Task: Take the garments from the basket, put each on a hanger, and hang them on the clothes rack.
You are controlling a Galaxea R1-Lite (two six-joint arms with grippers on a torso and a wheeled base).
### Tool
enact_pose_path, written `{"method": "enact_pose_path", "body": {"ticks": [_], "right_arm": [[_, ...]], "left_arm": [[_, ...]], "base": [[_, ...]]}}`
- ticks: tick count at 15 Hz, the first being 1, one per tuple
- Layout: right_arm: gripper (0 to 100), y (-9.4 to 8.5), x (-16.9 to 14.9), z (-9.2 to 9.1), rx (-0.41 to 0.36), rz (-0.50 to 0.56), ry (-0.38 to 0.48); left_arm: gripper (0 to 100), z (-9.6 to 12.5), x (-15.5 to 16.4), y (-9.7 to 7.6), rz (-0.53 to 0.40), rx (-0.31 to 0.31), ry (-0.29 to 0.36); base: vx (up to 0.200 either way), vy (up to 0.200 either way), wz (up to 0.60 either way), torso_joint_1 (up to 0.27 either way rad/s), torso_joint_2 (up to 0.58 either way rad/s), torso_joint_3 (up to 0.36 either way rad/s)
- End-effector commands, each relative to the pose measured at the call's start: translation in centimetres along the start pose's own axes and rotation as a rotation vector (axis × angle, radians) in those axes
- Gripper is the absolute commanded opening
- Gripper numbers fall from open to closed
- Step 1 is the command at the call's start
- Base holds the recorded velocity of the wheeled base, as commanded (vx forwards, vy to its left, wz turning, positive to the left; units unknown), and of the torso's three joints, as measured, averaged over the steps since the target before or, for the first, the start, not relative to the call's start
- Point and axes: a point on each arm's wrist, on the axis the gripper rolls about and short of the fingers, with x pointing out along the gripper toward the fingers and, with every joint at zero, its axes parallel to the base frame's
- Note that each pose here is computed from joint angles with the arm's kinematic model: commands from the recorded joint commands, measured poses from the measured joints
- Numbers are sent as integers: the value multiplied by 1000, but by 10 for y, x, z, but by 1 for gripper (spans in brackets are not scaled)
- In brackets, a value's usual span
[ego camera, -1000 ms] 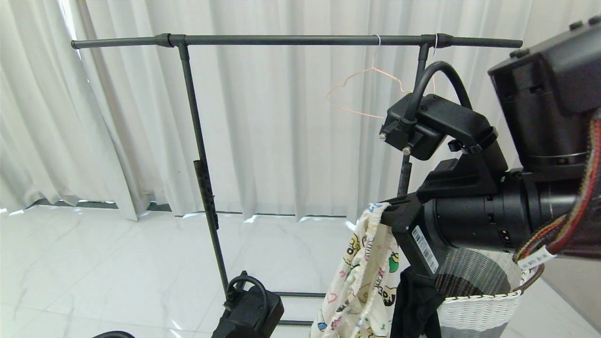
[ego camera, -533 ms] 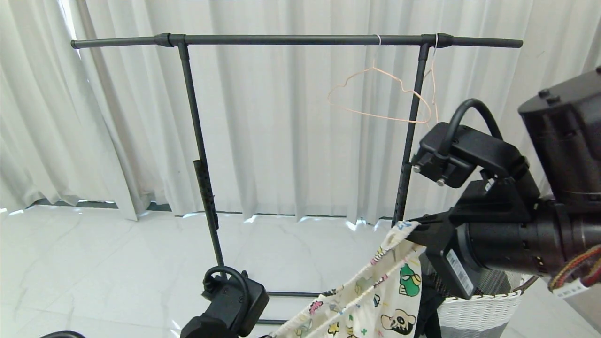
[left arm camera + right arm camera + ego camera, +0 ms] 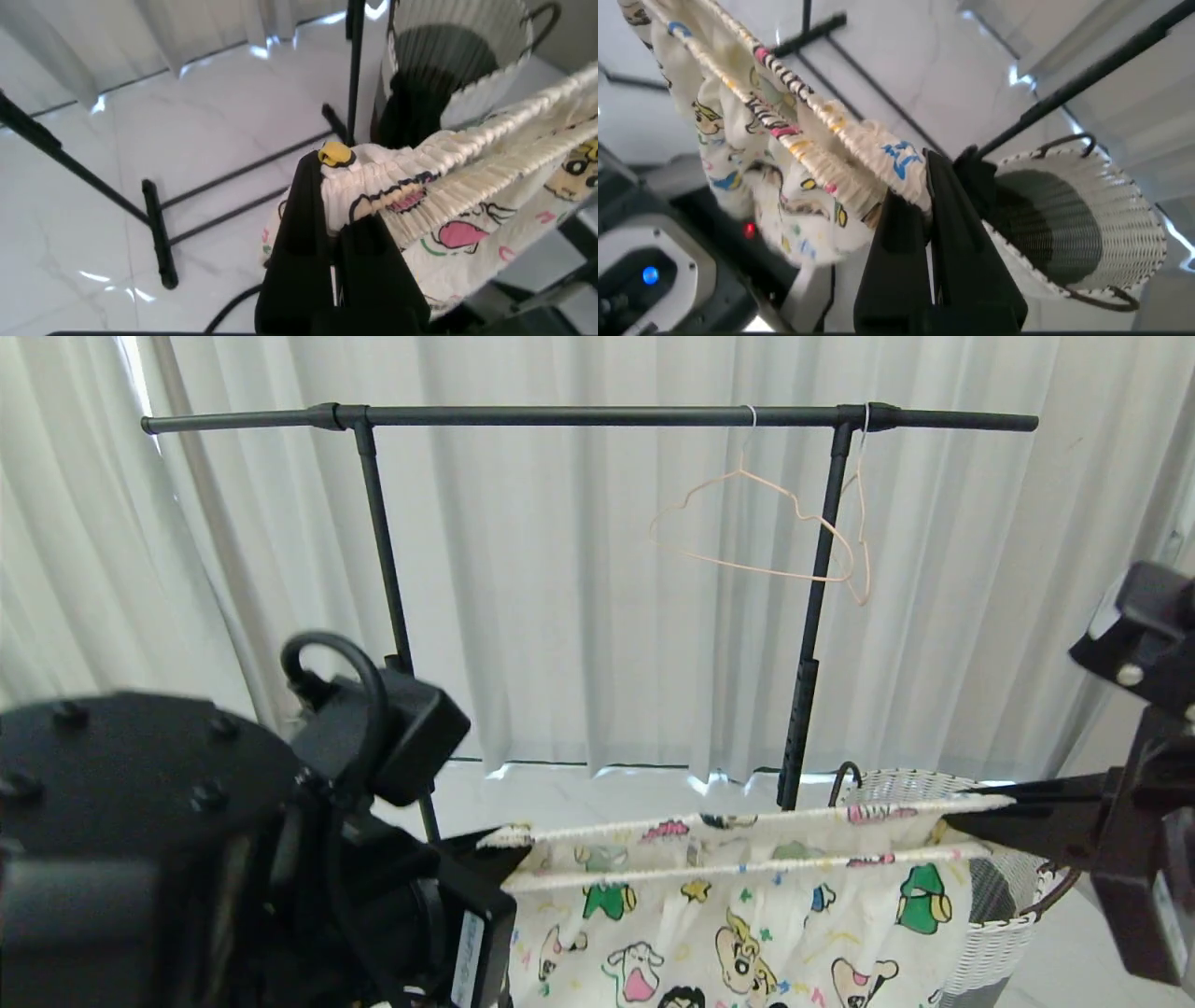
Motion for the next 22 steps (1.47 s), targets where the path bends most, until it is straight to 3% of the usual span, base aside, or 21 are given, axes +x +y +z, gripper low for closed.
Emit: {"method": "enact_pose_path", "body": {"ticks": [1, 4, 7, 9, 10, 12, 14, 15, 17, 20, 22], "right_arm": [[0, -8, -10, 25, 38, -25, -87], [0, -16, -10, 66, 81, -58, -183], [0, -17, -9, 76, 84, -59, -208], [0, -19, -26, 67, 74, -52, -190], [0, -19, -31, 63, 69, -47, -178], [0, -14, -63, 45, 20, 37, -145], [0, -7, -74, 38, -21, 106, -134], [0, 1, -80, 34, -64, 173, -128], [0, 9, -83, 33, -102, 235, -133], [0, 12, -79, 30, -114, 242, -116], [0, 10, -78, 30, -102, 225, -112]], "left_arm": [[0, 52, -8, 13, 35, -38, -48], [0, 93, -20, 19, 63, -51, -47], [0, 99, -29, 19, 61, -43, -61], [0, 90, -28, 21, 92, 47, -44], [0, 92, -27, 21, 93, 53, -55], [0, 113, -12, 8, 58, 25, -239], [0, 120, -4, 4, 44, 59, -299], [0, 123, 0, 1, -14, 96, -326], [0, 122, -1, 0, -70, 126, -326], [0, 120, -2, 0, -71, 128, -321], [0, 108, -19, 3, -91, 148, -255]], "base": [[0, 0, 0, 0, 0, 0], [0, 0, 0, 0, 0, 0], [0, 0, 0, 0, 0, 0], [0, 0, 0, 0, 0, 0], [0, 0, 0, 0, 0, 0], [0, 0, 0, 0, 0, 0], [0, 0, 0, 0, 0, 0], [0, 0, 0, 0, 0, 0], [0, 0, 0, 0, 0, 0], [0, 0, 0, 0, 0, 0], [0, 0, 0, 0, 0, 0]]}}
